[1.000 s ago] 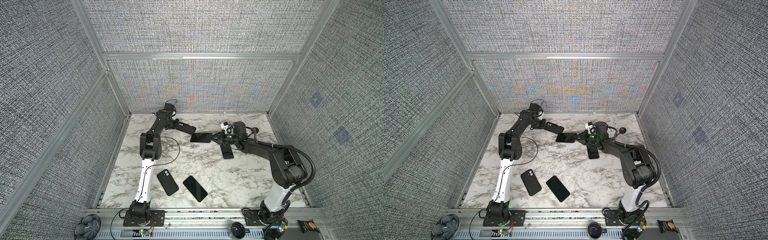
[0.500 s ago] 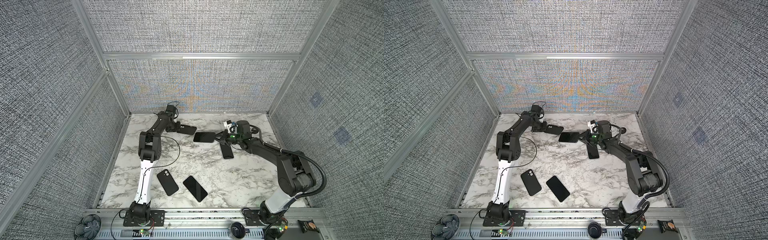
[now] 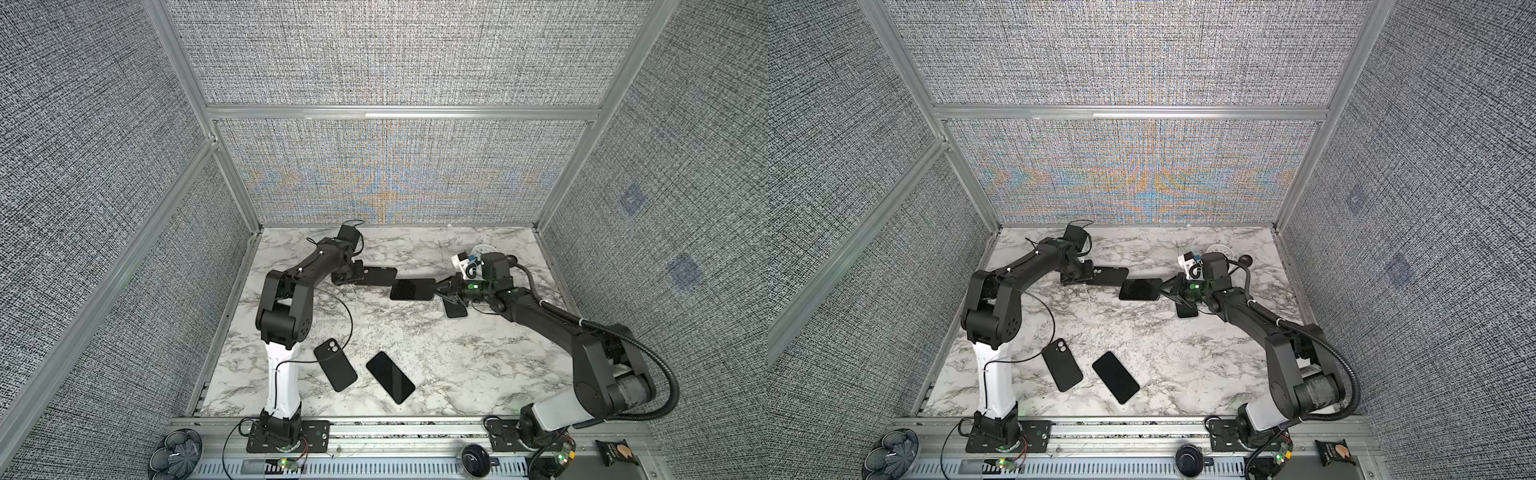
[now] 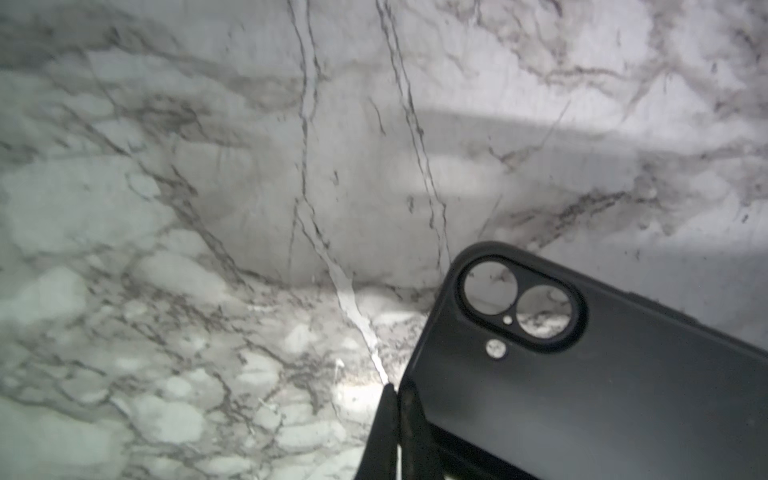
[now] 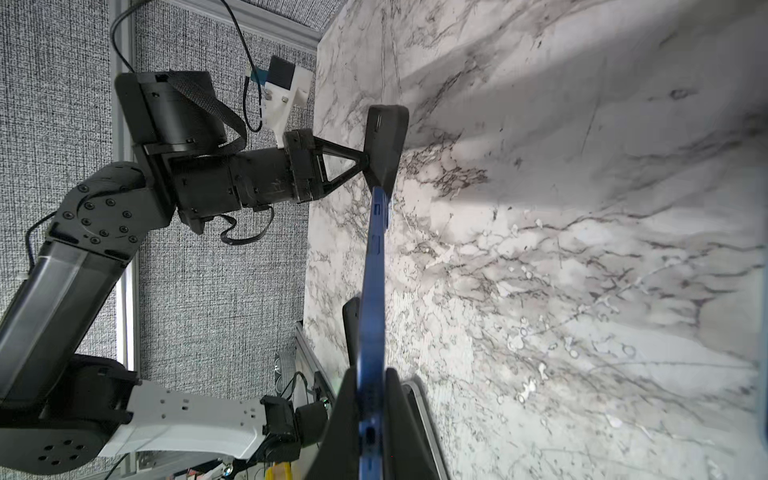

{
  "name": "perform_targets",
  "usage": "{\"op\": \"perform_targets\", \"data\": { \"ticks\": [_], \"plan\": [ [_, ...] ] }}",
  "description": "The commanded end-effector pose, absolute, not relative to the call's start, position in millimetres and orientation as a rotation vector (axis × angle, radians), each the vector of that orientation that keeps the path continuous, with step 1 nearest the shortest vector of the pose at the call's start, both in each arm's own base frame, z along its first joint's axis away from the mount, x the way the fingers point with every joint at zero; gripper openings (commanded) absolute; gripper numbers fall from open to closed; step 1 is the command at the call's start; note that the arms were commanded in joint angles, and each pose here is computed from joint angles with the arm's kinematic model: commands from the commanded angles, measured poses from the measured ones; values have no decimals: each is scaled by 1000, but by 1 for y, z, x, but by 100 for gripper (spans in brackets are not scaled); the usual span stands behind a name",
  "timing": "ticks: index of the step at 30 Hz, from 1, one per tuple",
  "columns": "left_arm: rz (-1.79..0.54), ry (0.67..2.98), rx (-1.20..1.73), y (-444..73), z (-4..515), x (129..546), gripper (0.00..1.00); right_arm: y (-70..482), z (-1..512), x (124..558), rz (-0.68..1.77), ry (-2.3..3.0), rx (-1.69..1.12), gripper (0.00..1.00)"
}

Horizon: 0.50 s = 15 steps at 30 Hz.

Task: Put the phone into the phone case
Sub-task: 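Carry the black case with the left gripper toward the phone in the right gripper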

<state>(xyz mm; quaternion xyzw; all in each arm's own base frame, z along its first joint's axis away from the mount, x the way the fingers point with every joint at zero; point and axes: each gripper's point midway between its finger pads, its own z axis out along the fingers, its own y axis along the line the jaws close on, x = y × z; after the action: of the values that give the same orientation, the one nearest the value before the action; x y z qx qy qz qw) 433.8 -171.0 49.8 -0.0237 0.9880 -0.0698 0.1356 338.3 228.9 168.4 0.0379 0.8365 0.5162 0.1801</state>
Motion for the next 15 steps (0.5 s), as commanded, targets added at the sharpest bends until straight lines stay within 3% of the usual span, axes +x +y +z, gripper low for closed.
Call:
{"op": "perform_targets", "data": {
  "ticks": [1,7,15],
  "plan": [
    [-201,2808,-142,-174,52,431,0,230,185,323,1513,2323,16,0],
    [-184,2864,-148,-181,29,396,0,216,199,297,1468,2308,-36,0],
    [-214,2834,-183,-193,36,359,0,209,197,285,1448,2337,-43,0]
  ]
}}
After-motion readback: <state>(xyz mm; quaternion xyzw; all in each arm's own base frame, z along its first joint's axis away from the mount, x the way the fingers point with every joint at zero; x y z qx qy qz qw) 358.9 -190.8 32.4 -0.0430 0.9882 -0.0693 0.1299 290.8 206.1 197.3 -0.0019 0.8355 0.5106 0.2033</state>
